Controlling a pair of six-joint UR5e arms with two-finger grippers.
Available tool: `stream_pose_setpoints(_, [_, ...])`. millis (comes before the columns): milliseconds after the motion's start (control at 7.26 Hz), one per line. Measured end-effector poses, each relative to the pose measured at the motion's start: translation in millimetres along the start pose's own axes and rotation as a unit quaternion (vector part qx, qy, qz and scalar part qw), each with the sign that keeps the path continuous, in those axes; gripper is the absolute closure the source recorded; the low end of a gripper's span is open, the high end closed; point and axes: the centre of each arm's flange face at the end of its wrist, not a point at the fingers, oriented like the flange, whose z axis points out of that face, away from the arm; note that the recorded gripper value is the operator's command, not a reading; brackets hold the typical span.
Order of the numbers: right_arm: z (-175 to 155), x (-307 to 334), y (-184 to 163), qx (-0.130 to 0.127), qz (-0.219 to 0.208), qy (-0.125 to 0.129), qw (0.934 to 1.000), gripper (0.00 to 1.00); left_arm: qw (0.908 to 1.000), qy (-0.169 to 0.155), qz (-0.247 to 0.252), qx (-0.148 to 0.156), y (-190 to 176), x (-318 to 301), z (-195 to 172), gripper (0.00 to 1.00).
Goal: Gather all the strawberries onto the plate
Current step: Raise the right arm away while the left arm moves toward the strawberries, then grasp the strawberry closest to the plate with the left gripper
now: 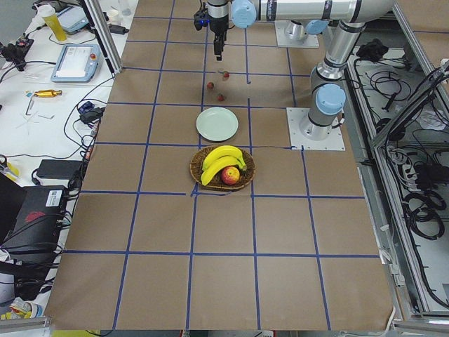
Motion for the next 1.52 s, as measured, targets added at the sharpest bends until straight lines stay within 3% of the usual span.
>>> stream_pose_setpoints(276, [-69,82,-26,-0.009,-0.024,-0.003,0.9997,0.00,1.0000,0.000,0.000,-0.001,0,0,0,0.00])
stream_pose_setpoints(551, [-167,109,-42,0.042,-0.023,-0.002,0.9989,0.00,1.0000,0.003,-0.001,-0.002,-4,0,5,0.00])
stream_pose_setpoints(689, [-194,111,-40,0.063,-0.022,0.000,0.9977,0.00,0.9999,0.006,-0.009,0.000,-12,1,14,0.00])
stream_pose_setpoints(827, [-209,112,-35,0.074,-0.023,0.002,0.9970,0.00,0.9997,0.007,-0.022,-0.001,-20,3,37,0.00])
stream_pose_setpoints(1102, [-220,113,-20,0.069,-0.026,0.003,0.9972,0.00,0.9995,0.007,-0.031,-0.003,-13,5,111,0.00])
stream_pose_setpoints(1378, [-221,113,-13,0.060,-0.029,0.003,0.9978,0.00,0.9993,0.004,-0.030,0.021,10,5,187,0.00])
stream_pose_setpoints(1515, [-220,112,-11,0.055,-0.030,0.002,0.9981,0.00,0.9992,0.003,-0.029,0.028,16,5,206,0.03])
